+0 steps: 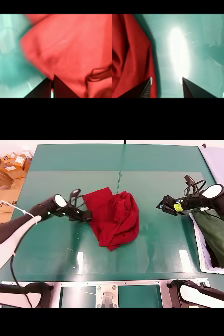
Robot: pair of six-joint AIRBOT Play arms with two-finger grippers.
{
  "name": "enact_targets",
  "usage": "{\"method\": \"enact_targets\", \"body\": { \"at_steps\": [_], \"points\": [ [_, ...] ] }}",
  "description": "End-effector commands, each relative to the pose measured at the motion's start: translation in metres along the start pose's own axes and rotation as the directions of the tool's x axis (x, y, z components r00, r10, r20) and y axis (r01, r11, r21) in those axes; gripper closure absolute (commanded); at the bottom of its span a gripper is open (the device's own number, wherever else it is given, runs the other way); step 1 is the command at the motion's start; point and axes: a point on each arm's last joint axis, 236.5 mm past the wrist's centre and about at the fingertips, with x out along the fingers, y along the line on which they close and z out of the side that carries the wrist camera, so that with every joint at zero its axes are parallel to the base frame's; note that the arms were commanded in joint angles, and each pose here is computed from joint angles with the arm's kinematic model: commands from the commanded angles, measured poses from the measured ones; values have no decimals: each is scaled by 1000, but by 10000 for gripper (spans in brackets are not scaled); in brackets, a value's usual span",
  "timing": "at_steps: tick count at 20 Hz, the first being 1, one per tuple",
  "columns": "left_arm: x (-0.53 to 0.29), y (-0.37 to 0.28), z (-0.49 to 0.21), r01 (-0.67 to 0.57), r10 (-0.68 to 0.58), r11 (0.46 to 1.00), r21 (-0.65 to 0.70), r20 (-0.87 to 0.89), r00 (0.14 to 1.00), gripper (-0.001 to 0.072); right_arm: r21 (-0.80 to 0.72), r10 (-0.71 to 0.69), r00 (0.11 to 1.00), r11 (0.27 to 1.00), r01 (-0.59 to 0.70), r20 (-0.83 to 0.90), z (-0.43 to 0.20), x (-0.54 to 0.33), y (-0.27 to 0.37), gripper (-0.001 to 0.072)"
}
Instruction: Fold the shirts.
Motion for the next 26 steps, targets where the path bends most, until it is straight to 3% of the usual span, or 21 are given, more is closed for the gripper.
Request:
{"method": "enact_targets", "body": {
  "at_steps": [1, 5, 13, 15, 16, 17, 22, 26],
  "points": [
    [-27, 23, 31, -42, 39, 997, 70, 36, 999, 685, -50, 100, 995, 994, -101, -23, -11, 8, 43, 259],
    [-38, 42, 26, -77, 80, 984, 163, -14, 997, 685, -166, 218, 976, 962, -218, -16, -22, 44, 124, 260],
    [-39, 42, 25, -75, 80, 976, 204, -18, 997, 684, -169, 267, 931, 935, -313, -250, -62, 162, 220, 270],
    [-39, 42, 23, -72, 80, 972, 224, -27, 996, 684, -149, 260, 921, 939, -312, -291, -70, 176, 221, 410],
    [-39, 42, 22, -73, 82, 970, 232, -32, 996, 684, -149, 261, 921, 938, -313, -289, -69, 177, 222, 602],
    [-42, 45, 23, -88, 100, 965, 248, -36, 994, 685, -161, 263, 924, 935, -315, -278, -63, 173, 222, 699],
    [-131, 51, 85, -334, 302, 888, 316, 146, 942, 686, -287, 259, 948, 909, -304, -183, 12, 69, 210, 700],
    [-287, -33, 139, -404, 200, 858, 318, 518, 832, 686, -404, 324, 945, 872, -276, 54, 64, -90, 202, 700]
  ]
}}
